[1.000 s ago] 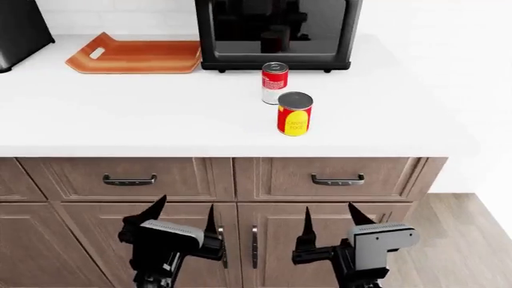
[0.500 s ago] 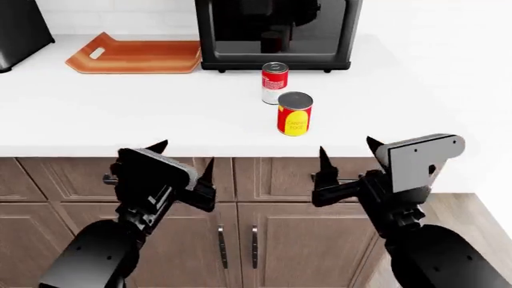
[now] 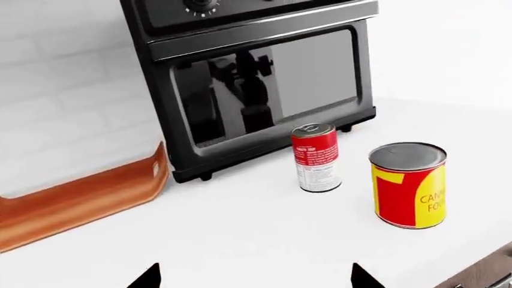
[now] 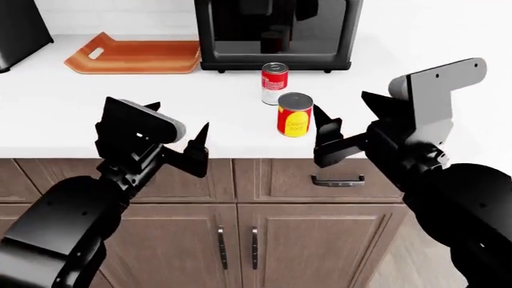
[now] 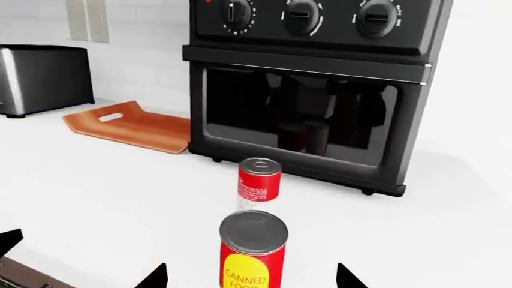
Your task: Pick the cans from the counter and place them in their designated side in the cabinet.
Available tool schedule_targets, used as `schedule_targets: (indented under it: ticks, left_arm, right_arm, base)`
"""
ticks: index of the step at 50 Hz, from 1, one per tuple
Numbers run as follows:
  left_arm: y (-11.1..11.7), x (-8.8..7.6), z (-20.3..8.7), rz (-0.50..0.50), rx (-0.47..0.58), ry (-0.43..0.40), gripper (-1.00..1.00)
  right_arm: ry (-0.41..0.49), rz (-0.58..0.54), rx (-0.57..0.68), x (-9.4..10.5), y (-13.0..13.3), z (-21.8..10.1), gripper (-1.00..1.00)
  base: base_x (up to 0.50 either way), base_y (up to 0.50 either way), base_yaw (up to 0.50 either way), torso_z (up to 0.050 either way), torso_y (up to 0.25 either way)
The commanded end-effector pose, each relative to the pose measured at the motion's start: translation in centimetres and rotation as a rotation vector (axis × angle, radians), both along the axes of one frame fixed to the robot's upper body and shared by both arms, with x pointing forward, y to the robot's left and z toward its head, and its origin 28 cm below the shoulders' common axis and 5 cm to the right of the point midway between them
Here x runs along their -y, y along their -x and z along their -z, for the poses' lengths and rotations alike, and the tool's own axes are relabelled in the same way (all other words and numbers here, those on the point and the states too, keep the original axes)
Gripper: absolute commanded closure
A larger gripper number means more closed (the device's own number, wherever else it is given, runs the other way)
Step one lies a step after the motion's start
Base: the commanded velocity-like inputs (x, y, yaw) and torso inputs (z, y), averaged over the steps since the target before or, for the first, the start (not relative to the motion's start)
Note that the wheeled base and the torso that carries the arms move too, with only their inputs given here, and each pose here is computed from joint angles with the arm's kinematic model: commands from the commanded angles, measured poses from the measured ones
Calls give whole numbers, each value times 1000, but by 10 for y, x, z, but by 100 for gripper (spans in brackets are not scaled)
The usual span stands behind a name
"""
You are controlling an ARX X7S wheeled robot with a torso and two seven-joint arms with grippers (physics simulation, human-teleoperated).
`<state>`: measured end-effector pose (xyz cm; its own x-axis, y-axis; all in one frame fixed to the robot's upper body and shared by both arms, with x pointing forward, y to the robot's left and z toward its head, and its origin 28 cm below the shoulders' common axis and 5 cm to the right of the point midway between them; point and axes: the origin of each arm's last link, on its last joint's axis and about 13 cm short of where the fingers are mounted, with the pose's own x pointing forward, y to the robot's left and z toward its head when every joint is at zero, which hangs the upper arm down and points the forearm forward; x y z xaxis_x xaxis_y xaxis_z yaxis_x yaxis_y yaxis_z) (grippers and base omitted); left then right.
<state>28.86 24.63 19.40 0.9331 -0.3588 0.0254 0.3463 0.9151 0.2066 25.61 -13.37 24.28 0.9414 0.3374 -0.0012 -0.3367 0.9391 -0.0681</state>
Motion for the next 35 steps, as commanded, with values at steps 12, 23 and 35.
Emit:
schedule_targets:
  ticks: [12,23,35]
  left_arm:
    - [-3,-2,-13,-8,24,9,-100]
    - [-4,-3,-14,-11,32,11,-100]
    - [-3,-3,-14,-13,32,12,-100]
  right_arm:
    - [35,-29,-9,-1,-1,-11,-100]
    - [56,-93,-39,-10,3,-3,-100]
    - [8,-118,-144,-13,15,-7,-100]
  base:
    - [500,-32,0,0,0]
    - [45,0,0,0,0]
    - [0,0,0,0,0]
